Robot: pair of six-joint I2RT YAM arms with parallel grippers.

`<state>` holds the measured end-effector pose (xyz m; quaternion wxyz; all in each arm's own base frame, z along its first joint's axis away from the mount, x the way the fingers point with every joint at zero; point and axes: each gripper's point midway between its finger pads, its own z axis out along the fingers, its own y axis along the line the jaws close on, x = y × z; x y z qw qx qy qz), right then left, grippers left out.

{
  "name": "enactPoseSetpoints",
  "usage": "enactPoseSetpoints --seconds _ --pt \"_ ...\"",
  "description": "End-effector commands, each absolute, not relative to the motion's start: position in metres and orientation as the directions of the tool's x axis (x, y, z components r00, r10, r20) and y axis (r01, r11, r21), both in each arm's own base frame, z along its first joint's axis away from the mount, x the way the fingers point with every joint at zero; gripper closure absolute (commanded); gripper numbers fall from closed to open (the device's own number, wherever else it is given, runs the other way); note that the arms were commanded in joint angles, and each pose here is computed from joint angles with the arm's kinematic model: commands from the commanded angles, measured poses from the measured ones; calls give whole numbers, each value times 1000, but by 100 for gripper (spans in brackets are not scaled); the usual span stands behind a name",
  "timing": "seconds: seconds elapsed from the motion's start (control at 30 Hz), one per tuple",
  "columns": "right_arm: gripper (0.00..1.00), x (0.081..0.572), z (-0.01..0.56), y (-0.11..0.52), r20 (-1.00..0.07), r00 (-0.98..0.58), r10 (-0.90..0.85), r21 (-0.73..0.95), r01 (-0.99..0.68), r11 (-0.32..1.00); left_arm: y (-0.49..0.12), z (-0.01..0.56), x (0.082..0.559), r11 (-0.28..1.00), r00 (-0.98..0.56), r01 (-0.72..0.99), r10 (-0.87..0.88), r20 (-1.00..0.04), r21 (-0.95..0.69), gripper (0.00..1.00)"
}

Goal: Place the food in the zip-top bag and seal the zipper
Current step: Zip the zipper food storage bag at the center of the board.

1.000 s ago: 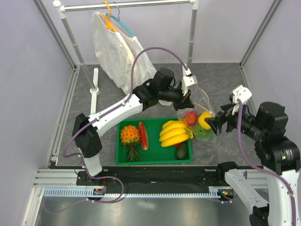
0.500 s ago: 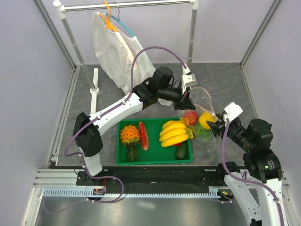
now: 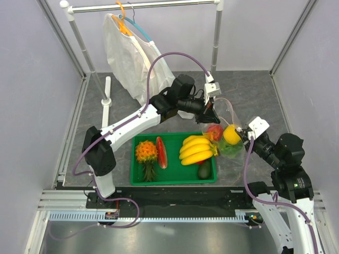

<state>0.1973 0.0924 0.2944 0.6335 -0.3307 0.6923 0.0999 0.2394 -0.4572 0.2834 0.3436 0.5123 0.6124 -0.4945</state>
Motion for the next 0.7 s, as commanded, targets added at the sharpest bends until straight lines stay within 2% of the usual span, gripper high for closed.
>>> enactPoseSetpoints --seconds 0.0,0.03,0.07,0.17,0.23,0.27,0.37,0.47,0.67 --pt "100 199 306 97 -934 96 -344 -331 -594 733 -453 308 232 -62 -225 967 233 -946 -245 98" --pt "100 199 306 97 -933 97 -346 -333 -594 732 -451 311 232 -67 -218 969 227 -949 -239 95" --pt "100 197 307 98 -931 110 -348 -342 -596 726 -448 313 229 -90 -210 968 224 -952 -234 79" --pt "100 191 309 103 -924 146 -354 -365 -620 695 -438 328 226 -119 -102 985 189 -977 -126 55" --pt "100 187 308 106 -915 170 -366 -385 -638 666 -429 344 217 -162 27 987 146 -989 3 49" --pt "100 187 308 107 -912 175 -370 -391 -641 661 -429 349 211 -184 73 982 129 -989 49 43" --pt "100 186 307 108 -906 182 -383 -403 -651 643 -428 360 198 -230 290 936 72 -954 267 37" --pt "100 186 307 109 -904 181 -388 -404 -659 634 -437 366 183 -287 421 872 25 -907 397 36" --pt "100 182 309 108 -902 182 -392 -408 -658 633 -462 362 156 -374 567 752 -54 -822 543 40"
